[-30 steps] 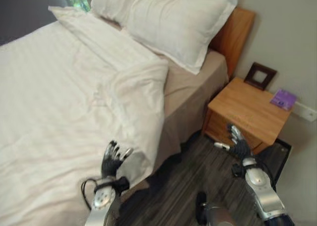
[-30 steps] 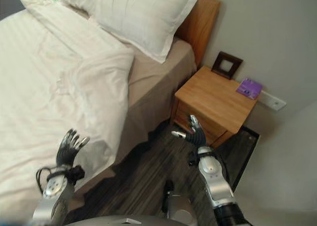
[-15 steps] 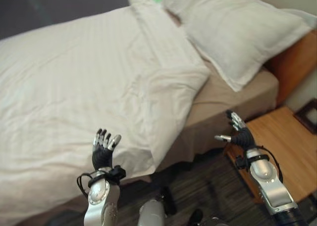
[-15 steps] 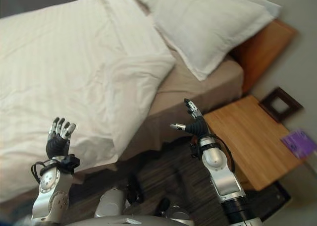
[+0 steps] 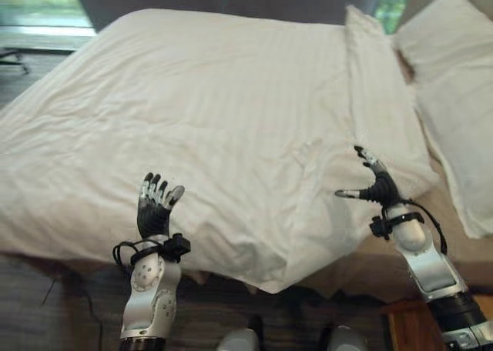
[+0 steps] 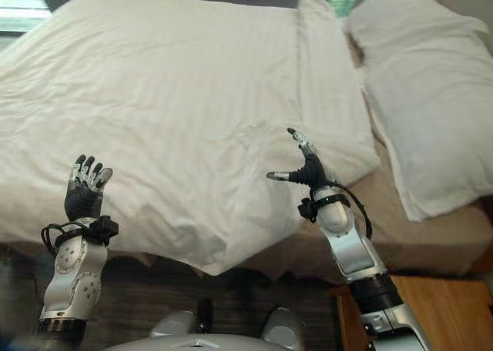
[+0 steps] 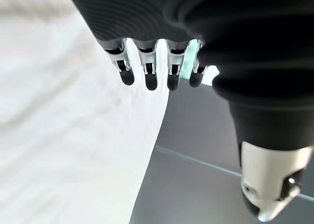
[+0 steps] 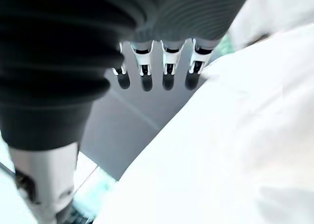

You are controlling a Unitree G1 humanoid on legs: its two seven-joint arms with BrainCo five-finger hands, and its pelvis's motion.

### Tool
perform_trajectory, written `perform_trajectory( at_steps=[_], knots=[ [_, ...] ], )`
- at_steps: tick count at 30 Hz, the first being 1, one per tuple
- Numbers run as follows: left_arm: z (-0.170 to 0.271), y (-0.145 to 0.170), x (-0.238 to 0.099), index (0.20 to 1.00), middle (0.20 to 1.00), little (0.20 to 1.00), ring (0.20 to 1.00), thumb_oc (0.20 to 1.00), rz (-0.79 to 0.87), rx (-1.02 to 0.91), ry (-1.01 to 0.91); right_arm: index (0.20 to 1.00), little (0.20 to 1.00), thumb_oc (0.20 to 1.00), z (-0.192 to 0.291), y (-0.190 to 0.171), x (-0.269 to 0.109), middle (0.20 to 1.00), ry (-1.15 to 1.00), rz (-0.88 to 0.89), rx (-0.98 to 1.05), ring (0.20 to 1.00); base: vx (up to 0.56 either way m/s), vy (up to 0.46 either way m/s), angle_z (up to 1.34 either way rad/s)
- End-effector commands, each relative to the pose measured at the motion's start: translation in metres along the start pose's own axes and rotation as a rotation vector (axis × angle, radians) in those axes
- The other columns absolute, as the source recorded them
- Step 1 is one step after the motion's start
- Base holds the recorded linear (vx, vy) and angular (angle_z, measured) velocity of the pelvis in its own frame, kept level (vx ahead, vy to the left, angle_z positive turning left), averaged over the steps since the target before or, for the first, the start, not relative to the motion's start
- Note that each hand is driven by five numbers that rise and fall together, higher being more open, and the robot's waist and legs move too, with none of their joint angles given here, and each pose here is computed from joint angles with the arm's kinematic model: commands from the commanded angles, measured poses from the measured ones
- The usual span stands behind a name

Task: Making the bed.

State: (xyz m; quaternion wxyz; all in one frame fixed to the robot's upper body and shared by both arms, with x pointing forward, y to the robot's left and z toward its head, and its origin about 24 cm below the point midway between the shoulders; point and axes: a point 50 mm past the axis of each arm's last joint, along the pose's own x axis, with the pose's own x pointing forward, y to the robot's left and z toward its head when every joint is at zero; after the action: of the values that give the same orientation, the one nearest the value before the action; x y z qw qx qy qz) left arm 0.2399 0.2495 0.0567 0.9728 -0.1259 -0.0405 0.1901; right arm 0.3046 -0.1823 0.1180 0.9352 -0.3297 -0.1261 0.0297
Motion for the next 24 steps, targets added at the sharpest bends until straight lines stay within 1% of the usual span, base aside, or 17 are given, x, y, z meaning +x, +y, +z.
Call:
perform_trajectory(
  at_steps=[1,3,5,7,8,9,10,11,14,15,16,20,21,22,23,24],
  knots=[
    [0.026,0.003,0.011,1.000,1.000,1.000,1.000,1.000,-0.060,0.036,-0.101,1.000,1.000,1.000,0.028,-0.019,0.037,1.000,-0.107,-0.103,-0.118,1.000,0.13,-0.096,1.50],
    [0.024,0.008,0.011,1.000,1.000,1.000,1.000,1.000,-0.042,0.046,-0.091,1.000,1.000,1.000,0.024,-0.021,0.043,1.000,-0.080,-0.104,-0.152,1.000,0.11,-0.109,0.82],
    [0.021,0.013,0.011,1.000,1.000,1.000,1.000,1.000,-0.038,0.061,-0.081,1.000,1.000,1.000,0.026,-0.029,0.056,1.000,-0.076,-0.102,-0.273,1.000,0.10,-0.118,0.63],
    [0.022,0.022,0.008,1.000,1.000,1.000,1.000,1.000,-0.031,0.096,-0.080,1.000,1.000,1.000,0.017,-0.039,0.068,1.000,-0.020,-0.107,-0.388,1.000,0.07,-0.110,0.30],
    [0.022,0.022,0.008,1.000,1.000,1.000,1.000,1.000,-0.030,0.095,-0.081,1.000,1.000,1.000,0.017,-0.038,0.069,1.000,-0.023,-0.107,-0.389,1.000,0.01,-0.124,0.04],
    [0.023,0.027,0.007,1.000,1.000,1.000,1.000,1.000,-0.025,0.103,-0.081,1.000,1.000,1.000,0.014,-0.053,0.077,1.000,0.019,-0.130,-0.467,1.000,-0.01,-0.063,0.07],
    [0.024,0.027,0.007,1.000,1.000,1.000,1.000,1.000,-0.024,0.101,-0.083,1.000,1.000,1.000,0.014,-0.053,0.078,1.000,0.017,-0.131,-0.468,1.000,-0.03,-0.090,0.13],
    [0.023,0.030,0.007,1.000,1.000,1.000,1.000,1.000,-0.017,0.099,-0.078,1.000,1.000,1.000,0.015,-0.063,0.083,1.000,0.029,-0.146,-0.510,1.000,-0.05,-0.058,0.18],
    [0.027,0.034,0.010,1.000,1.000,1.000,1.000,1.000,-0.023,0.085,-0.087,1.000,1.000,1.000,0.013,-0.090,0.094,1.000,0.088,-0.135,-0.732,1.000,-0.08,-0.061,0.12],
    [0.029,0.036,0.011,1.000,1.000,1.000,1.000,1.000,-0.019,0.074,-0.095,1.000,1.000,1.000,0.006,-0.110,0.095,1.000,0.168,-0.151,-0.789,1.000,-0.04,-0.049,0.13],
    [0.029,0.036,0.011,1.000,1.000,1.000,1.000,1.000,-0.019,0.071,-0.095,1.000,1.000,1.000,0.006,-0.110,0.096,1.000,0.166,-0.152,-0.790,1.000,-0.04,-0.051,0.20],
    [0.031,0.035,0.013,1.000,1.000,1.000,1.000,1.000,-0.023,0.056,-0.110,1.000,1.000,1.000,-0.015,-0.131,0.088,1.000,0.295,-0.134,-0.861,1.000,-0.04,-0.041,0.08],
    [0.029,0.031,0.011,1.000,1.000,1.000,1.000,1.000,-0.038,0.046,-0.108,0.520,0.520,0.520,-0.031,-0.129,0.081,0.520,0.364,-0.116,-0.839,0.520,0.00,0.000,0.00],
    [0.029,0.031,0.011,1.000,1.000,1.000,1.000,1.000,-0.038,0.046,-0.108,0.228,0.228,0.228,-0.031,-0.129,0.081,0.228,0.364,-0.116,-0.839,0.228,0.00,0.000,0.00],
    [0.028,0.029,0.011,1.000,1.000,1.000,1.000,1.000,-0.046,0.043,-0.106,0.200,0.200,0.200,-0.037,-0.121,0.080,0.200,0.380,-0.084,-0.840,0.200,0.03,-0.011,-0.04],
    [0.027,0.027,0.010,1.000,1.000,1.000,1.000,1.000,-0.052,0.041,-0.103,0.200,0.200,0.200,-0.037,-0.117,0.080,0.200,0.381,-0.069,-0.836,0.200,0.04,-0.007,-0.09]
  ],
)
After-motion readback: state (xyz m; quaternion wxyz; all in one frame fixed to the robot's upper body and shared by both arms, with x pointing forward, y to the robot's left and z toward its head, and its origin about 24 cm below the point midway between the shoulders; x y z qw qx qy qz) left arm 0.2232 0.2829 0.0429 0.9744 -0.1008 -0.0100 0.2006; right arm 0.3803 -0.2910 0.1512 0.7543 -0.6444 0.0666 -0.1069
